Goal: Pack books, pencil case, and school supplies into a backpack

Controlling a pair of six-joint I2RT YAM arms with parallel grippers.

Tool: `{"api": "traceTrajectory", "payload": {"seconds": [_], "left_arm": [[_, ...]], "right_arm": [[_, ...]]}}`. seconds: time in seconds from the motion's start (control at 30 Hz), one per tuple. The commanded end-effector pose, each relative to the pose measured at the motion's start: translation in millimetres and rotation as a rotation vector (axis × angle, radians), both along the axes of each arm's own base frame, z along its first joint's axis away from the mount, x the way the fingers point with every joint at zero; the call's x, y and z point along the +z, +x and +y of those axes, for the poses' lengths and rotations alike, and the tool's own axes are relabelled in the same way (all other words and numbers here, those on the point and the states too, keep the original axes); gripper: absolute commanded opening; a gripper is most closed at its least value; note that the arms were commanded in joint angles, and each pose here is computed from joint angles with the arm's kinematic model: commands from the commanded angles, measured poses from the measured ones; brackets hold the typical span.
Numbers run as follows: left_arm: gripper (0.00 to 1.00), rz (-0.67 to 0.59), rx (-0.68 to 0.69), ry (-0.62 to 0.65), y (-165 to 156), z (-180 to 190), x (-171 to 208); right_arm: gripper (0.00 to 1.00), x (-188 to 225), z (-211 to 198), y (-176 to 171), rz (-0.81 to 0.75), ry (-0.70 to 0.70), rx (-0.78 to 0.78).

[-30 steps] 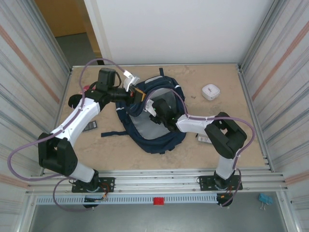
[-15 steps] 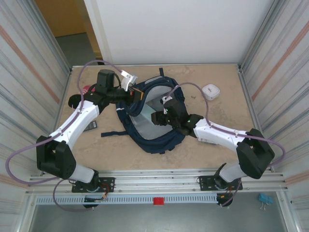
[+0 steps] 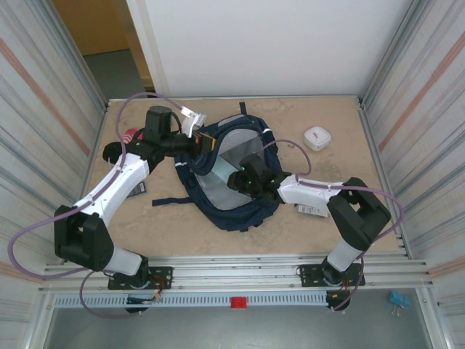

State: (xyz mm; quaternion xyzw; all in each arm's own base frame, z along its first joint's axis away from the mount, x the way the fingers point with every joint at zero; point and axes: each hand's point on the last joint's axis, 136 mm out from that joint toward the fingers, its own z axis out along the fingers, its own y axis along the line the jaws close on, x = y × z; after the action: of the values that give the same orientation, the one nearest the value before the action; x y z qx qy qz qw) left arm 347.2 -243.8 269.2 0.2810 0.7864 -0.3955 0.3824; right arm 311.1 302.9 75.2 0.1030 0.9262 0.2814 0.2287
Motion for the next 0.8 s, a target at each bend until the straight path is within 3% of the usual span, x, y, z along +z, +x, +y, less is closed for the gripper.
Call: {"api": "traceTrajectory", "payload": {"seconds": [0.0, 0.2, 0.3, 0.5, 0.77], "left_arm": [[0.0, -0.162, -0.02, -0.082, -4.0, -0.3, 51.5], [0.0, -0.156, -0.016, -0.078, -0.4, -0.8, 46.7], [0.0, -0.153, -0.016, -0.071, 0.3, -1.0, 43.5], [0.0, -0.158, -0.002, -0.04, 1.4, 2.3, 38.7], [0.0, -0.157, -0.009, -0.037, 0.6, 2.0, 35.7]], "right_arm": [[0.46, 6.9, 17.1, 18.5, -0.016, 0.084, -0.014], [0.31, 18.3, 69.8, 14.4, -0.048, 0.206, 0.12], [0.29, 25.9, 86.7, 5.2, -0.057, 0.242, 0.186], [0.43, 31.0, 46.3, -4.8, -0.063, 0.172, 0.146], [0.41, 28.9, 30.6, 29.1, -0.088, 0.152, 0.096]]}}
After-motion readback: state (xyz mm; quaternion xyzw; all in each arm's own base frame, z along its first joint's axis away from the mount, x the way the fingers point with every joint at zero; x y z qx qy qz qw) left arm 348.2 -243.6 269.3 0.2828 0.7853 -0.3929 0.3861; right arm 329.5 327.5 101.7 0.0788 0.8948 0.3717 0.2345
